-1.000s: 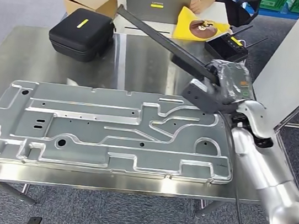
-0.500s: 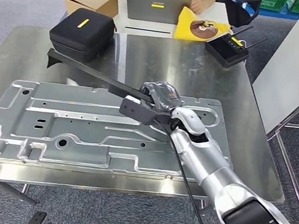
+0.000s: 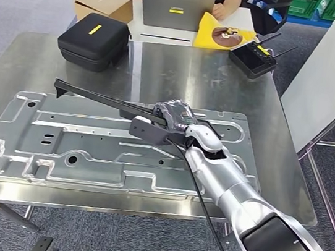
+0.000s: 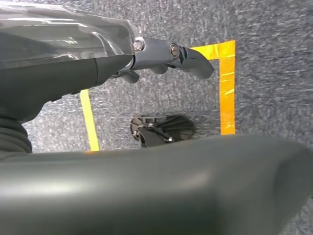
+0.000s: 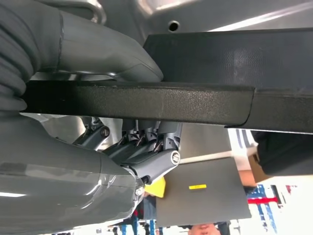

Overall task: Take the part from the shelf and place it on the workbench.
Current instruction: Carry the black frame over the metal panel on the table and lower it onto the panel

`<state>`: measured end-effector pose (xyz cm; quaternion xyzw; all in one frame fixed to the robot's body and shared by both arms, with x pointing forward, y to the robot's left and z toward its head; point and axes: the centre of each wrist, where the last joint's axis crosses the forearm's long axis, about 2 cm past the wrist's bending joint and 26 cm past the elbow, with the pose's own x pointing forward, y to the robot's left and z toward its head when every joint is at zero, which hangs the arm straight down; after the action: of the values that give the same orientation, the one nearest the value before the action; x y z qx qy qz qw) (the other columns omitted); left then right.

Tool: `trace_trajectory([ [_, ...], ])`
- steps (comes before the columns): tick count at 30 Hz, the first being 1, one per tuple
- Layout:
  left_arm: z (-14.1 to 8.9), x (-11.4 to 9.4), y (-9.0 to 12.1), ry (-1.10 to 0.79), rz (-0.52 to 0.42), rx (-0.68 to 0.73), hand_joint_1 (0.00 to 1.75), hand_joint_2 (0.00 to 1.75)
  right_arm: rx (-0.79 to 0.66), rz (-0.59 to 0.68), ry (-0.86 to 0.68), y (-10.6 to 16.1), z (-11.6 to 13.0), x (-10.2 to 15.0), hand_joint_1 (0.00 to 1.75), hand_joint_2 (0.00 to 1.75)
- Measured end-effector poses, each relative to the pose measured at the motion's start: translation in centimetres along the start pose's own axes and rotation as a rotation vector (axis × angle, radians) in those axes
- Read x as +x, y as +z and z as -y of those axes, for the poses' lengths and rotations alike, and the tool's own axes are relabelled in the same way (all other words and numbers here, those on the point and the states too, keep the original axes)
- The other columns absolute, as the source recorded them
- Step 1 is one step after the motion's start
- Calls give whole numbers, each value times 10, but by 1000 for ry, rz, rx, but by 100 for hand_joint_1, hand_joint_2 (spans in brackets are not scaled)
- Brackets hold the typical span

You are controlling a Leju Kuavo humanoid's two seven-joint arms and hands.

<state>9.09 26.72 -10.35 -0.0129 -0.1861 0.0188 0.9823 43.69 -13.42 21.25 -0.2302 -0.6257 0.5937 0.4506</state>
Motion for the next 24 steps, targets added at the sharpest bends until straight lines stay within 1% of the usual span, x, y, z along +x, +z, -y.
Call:
trace_trajectory([
  [4,0,1,0,7,21,-5,0,175,19,-17,4,1,-4,-5,0,0],
  [6,1,1,0,8,29,-11,0,175,34,-25,2,2,-9,-8,0,0],
  [10,1,0,0,-10,46,-14,0,0,64,-41,-14,6,-21,-14,0,0],
  [18,1,1,0,-45,54,-2,0,0,79,-45,-48,11,-27,-24,0,0],
  [24,1,2,0,-50,53,3,0,0,73,8,-167,14,-28,-30,0,0],
])
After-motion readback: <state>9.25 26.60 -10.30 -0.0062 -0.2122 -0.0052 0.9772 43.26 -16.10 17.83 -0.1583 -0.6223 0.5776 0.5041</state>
